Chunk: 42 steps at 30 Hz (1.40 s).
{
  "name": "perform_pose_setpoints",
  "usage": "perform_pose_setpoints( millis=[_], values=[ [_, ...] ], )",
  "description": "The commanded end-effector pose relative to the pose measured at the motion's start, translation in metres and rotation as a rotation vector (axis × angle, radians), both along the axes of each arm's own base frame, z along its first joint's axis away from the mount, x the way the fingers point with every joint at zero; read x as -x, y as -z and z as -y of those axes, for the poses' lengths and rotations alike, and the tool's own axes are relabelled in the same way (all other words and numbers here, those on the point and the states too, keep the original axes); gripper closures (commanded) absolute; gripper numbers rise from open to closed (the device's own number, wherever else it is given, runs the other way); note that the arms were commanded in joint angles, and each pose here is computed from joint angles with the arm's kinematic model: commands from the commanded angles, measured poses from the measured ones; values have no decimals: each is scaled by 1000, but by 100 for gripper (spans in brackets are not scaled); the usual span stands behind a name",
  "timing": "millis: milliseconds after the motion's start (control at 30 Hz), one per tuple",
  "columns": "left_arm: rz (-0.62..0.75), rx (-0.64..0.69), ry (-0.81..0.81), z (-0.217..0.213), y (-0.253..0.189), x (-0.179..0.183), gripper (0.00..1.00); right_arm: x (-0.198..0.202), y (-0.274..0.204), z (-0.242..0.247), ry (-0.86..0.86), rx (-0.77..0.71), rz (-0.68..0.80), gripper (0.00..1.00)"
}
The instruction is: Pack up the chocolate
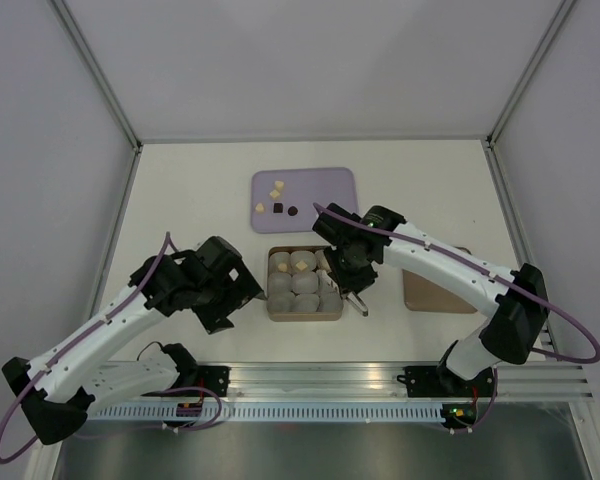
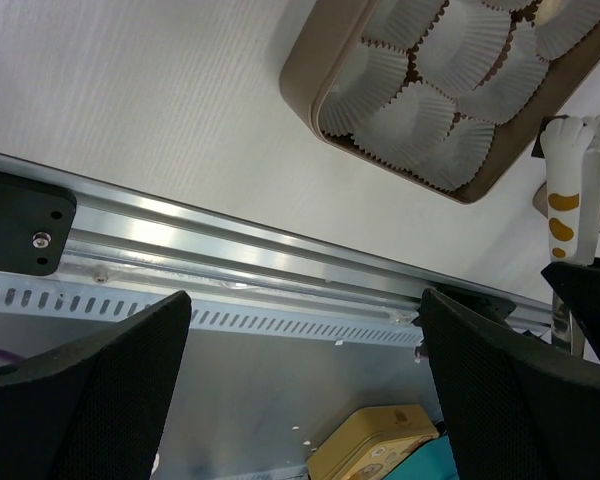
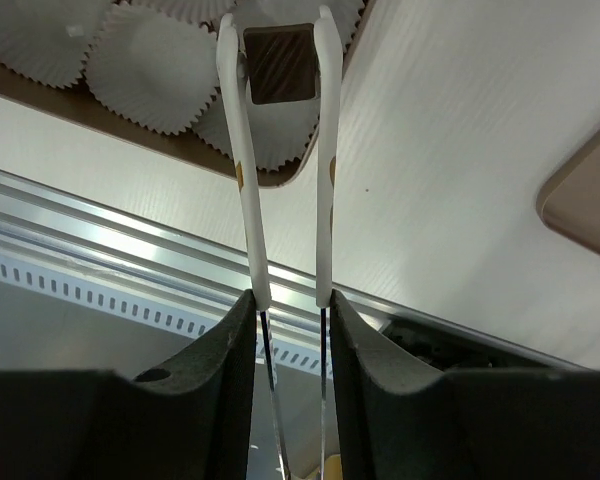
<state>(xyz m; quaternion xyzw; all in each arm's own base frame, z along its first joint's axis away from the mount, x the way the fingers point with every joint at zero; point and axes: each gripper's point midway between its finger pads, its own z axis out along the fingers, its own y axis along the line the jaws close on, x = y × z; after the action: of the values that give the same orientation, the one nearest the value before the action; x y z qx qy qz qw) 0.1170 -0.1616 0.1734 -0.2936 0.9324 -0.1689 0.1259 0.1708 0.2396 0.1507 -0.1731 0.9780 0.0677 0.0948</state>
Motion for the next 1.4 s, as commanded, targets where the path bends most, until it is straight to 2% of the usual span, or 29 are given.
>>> perform_pose_setpoints(
  millis=[0, 500, 800, 1367],
  values=[
    [-26, 26, 48, 8, -9, 4, 0, 14, -2, 9, 34, 1, -16, 76],
    [-59, 52, 87, 16, -13, 9, 0, -10, 16, -17, -3, 26, 36, 75],
    [-61, 58, 88, 16, -15, 11, 0, -20, 23, -25, -6, 29, 55, 69],
    [-57, 71, 81, 13, -19, 15, 0, -11, 39, -9, 18, 85, 30, 63]
  ],
)
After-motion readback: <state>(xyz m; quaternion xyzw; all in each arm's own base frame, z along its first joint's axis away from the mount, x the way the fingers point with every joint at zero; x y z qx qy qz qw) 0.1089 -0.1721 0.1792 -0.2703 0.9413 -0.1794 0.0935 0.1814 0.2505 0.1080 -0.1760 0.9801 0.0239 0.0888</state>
